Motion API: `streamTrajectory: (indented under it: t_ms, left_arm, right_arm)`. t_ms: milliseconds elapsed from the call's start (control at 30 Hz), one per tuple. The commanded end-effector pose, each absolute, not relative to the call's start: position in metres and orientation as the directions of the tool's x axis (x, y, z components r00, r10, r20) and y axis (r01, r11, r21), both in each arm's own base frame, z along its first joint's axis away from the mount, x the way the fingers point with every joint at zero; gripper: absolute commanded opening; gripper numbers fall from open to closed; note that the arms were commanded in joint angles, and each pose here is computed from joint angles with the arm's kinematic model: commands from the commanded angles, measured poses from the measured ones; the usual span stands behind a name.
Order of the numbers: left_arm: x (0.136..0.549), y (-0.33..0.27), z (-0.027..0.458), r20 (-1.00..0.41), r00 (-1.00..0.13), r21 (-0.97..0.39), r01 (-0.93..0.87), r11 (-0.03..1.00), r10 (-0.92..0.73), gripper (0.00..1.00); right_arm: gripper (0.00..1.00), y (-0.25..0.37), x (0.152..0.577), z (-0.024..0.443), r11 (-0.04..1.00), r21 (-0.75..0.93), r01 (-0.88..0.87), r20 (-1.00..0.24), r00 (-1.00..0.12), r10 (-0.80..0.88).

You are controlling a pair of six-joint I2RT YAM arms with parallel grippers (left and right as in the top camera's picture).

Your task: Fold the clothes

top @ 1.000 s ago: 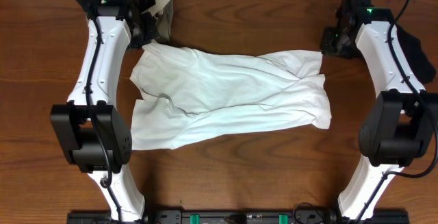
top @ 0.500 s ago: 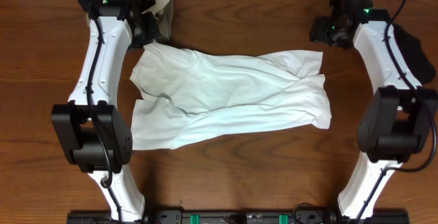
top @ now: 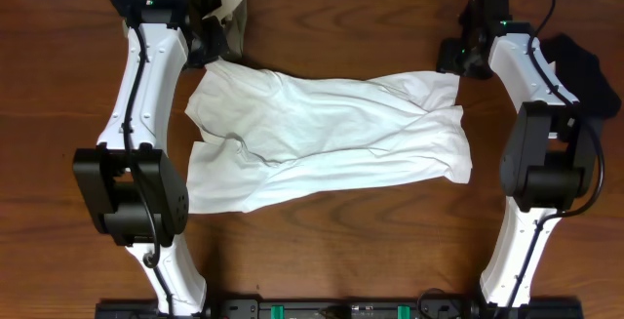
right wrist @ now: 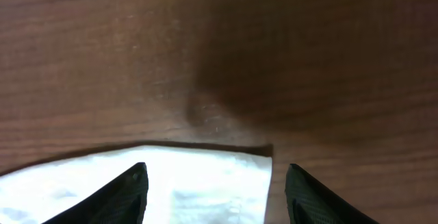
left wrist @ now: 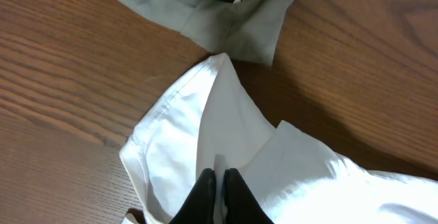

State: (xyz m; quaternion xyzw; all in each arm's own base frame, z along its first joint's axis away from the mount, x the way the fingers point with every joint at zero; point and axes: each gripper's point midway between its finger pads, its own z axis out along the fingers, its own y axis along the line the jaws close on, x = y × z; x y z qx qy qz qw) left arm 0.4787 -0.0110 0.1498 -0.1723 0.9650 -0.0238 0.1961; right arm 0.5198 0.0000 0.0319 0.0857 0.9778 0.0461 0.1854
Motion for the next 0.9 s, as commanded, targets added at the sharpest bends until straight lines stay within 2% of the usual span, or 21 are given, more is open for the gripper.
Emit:
streamTrajectory:
  t_ms: [0, 367, 400, 467, 633, 700, 767, 867]
  left_arm:
    - [0.477, -0.012, 0.143, -0.351, -0.87, -0.107, -0.329, 0.938, -0.345, 0.06]
    - [0.476, -0.011, 0.142, -0.345, -0.873, -0.104, -0.33, 0.938, -0.345, 0.06]
    - [0.476, -0.011, 0.142, -0.345, -0.873, -0.104, -0.33, 0.938, -0.345, 0.06]
    - [0.476, -0.011, 0.142, -0.345, -0.873, -0.104, -0.33, 0.938, -0.345, 0.06]
    - [0.476, -0.011, 0.142, -0.346, -0.873, -0.104, -0.33, 0.938, -0.345, 0.06]
    - [0.476, -0.011, 0.142, -0.347, -0.872, -0.105, -0.329, 0.938, -0.345, 0.06]
    - [0.478, -0.011, 0.143, -0.354, -0.869, -0.107, -0.329, 0.938, -0.345, 0.06]
    - [0.482, -0.012, 0.145, -0.37, -0.862, -0.115, -0.327, 0.938, -0.346, 0.06]
  right_arm:
    - [0.62, 0.007, 0.521, 0.011, 0.982, 0.106, 0.154, -0.331, -0.926, 0.181]
    - [0.54, 0.005, 0.522, -0.007, 0.977, 0.112, 0.184, -0.311, -0.927, 0.21]
    - [0.5, 0.005, 0.522, -0.007, 0.977, 0.112, 0.184, -0.311, -0.927, 0.21]
    - [0.38, 0.005, 0.522, -0.007, 0.974, 0.116, 0.196, -0.309, -0.925, 0.223]
    - [0.18, 0.005, 0.521, -0.006, 0.971, 0.119, 0.208, -0.306, -0.923, 0.235]
    - [0.06, 0.005, 0.522, -0.005, 0.971, 0.12, 0.208, -0.308, -0.922, 0.235]
    - [0.02, 0.005, 0.524, -0.002, 0.971, 0.12, 0.207, -0.312, -0.921, 0.235]
    - [0.01, 0.004, 0.528, 0.007, 0.97, 0.123, 0.208, -0.321, -0.917, 0.237]
